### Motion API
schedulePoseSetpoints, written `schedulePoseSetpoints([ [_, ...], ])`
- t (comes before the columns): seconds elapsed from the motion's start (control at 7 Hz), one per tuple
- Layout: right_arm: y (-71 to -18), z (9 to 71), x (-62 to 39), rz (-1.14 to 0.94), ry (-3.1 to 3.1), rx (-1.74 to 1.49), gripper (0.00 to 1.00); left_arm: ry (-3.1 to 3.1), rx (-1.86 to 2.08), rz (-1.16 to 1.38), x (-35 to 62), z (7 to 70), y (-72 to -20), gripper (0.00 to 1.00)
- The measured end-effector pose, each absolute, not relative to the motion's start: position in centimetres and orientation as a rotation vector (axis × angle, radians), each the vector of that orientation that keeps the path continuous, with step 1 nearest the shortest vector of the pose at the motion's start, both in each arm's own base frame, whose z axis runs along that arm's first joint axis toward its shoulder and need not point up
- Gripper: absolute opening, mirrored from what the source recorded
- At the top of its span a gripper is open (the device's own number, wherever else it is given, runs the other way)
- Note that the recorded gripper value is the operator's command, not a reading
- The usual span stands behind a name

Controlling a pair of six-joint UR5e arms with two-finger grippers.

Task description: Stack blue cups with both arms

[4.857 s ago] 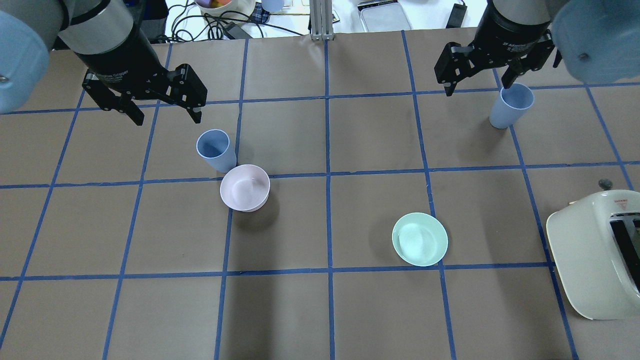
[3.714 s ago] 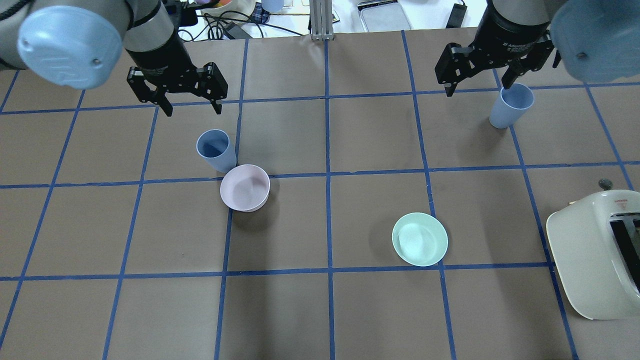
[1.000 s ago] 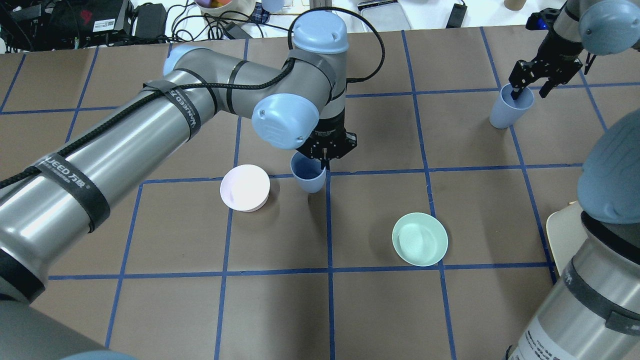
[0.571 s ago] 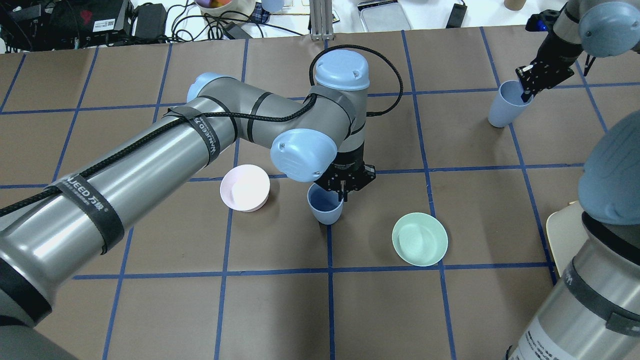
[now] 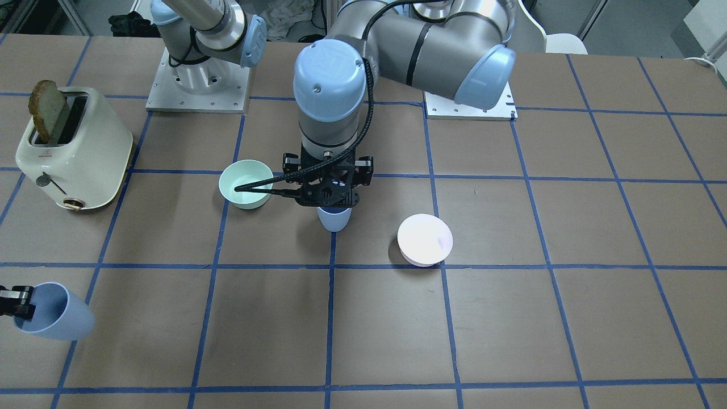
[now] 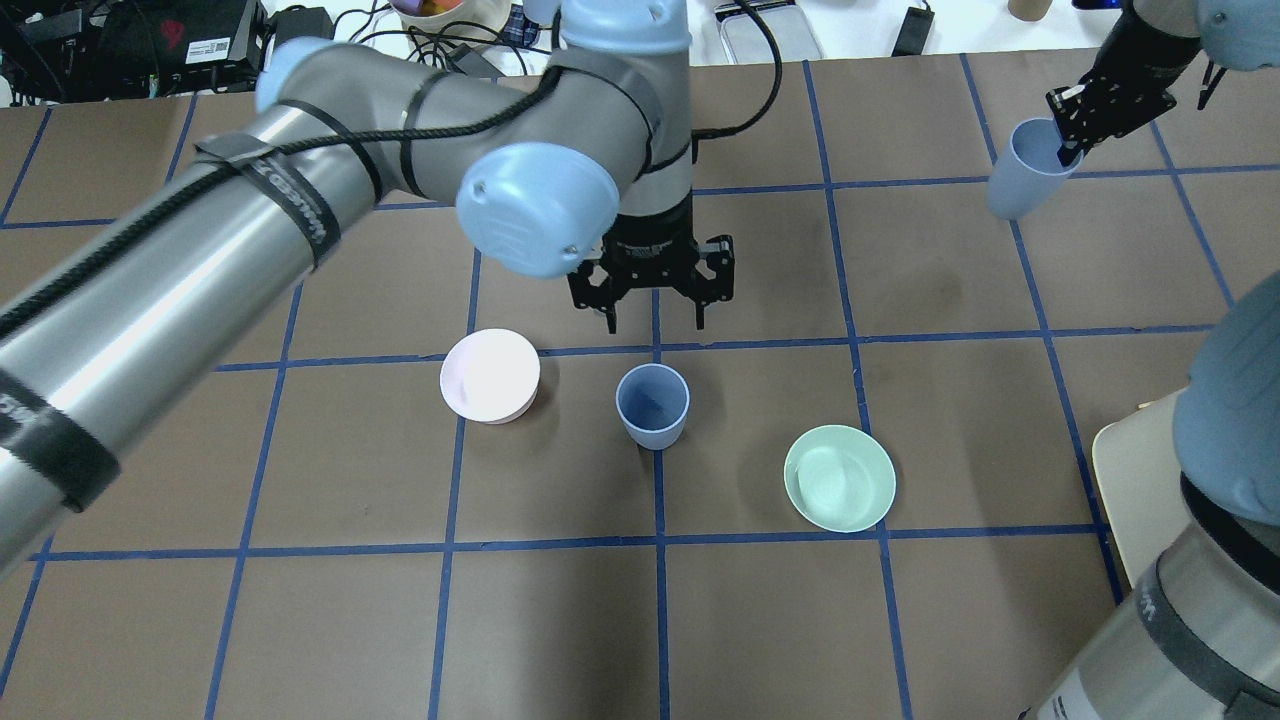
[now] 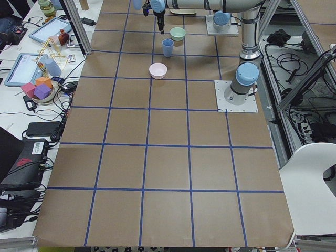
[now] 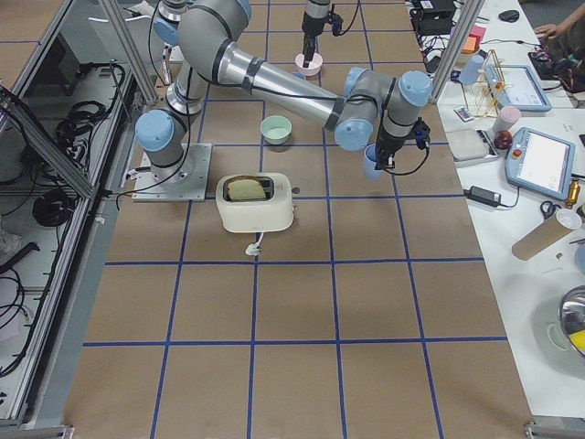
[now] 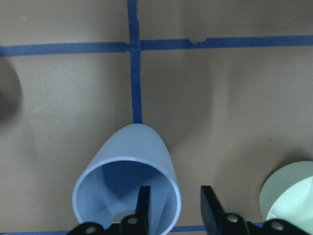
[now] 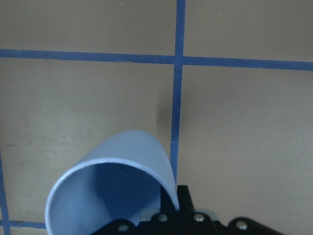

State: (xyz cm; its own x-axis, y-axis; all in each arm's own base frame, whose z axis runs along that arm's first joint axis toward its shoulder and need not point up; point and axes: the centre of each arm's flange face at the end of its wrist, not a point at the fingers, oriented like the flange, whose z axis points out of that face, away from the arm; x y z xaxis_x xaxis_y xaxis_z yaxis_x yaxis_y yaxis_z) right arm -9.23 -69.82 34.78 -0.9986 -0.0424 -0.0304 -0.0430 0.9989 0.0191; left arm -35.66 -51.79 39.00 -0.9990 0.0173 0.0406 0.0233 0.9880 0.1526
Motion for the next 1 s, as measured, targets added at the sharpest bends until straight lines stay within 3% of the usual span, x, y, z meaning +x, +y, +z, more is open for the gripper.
schedulePoseSetpoints([
  [0.43, -66.6, 40.8, 4.7, 0.040, 3.113, 0.023, 0.00, -3.095, -0.029, -0.090, -24.8, 49.1, -53.2, 1.00],
  [1.0, -56.0, 41.6, 26.7, 0.047, 3.119, 0.119, 0.00, -3.112, -0.054, 0.093, -18.8, 48.6, -49.5, 1.00],
])
